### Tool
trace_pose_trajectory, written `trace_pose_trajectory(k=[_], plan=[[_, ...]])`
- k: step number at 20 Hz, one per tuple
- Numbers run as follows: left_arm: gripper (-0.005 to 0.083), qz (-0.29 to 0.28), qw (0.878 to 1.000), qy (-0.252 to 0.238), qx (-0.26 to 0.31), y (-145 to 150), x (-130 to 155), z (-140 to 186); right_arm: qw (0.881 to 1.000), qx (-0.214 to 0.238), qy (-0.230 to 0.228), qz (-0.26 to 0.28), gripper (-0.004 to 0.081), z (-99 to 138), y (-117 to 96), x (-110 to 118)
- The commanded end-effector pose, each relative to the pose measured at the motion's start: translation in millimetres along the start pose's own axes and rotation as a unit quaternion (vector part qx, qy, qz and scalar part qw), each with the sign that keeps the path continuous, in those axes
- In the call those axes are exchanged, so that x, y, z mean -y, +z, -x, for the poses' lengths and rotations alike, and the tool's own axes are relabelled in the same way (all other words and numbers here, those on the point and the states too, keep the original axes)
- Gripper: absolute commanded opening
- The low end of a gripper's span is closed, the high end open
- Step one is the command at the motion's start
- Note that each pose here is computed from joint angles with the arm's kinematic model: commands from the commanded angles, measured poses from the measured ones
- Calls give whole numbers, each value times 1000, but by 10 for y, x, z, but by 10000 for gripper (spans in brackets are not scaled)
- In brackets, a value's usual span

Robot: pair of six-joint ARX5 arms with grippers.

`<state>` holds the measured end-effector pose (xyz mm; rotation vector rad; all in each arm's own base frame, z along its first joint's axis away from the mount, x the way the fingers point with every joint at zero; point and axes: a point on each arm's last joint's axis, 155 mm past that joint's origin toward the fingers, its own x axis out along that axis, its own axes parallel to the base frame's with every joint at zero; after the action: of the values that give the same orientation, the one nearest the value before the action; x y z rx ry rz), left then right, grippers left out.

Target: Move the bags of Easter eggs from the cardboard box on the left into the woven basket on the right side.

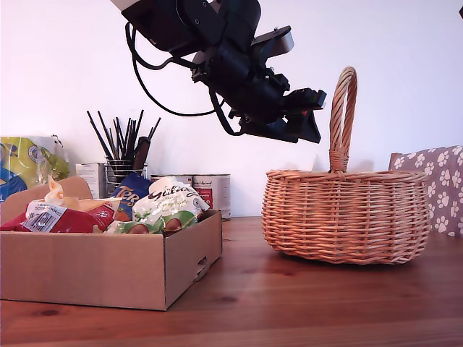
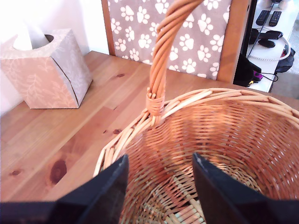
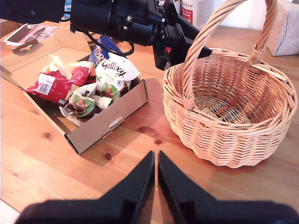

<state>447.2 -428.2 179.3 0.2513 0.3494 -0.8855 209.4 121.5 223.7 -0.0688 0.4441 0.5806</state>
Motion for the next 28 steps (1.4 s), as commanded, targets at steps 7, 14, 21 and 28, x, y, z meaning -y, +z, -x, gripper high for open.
trace_pose_trajectory(k=[7,14,21,28], plan=[[358,10,1000,-2,-30,-72,11,131,1000,-17,-7,-7,-2,-72,-117,46],[358,-14,993,0,-116,-162,-43,703,1000,-18,-7,-7,-2,-74,-120,47],[360,16,955,40,-294,-774,-237,1547,1000,-25,-7,-9,-2,-101,-141,53],[790,104,899,138,-402,-1232,-555,2119,999,-50,-6,-15,-2,-195,-225,71]])
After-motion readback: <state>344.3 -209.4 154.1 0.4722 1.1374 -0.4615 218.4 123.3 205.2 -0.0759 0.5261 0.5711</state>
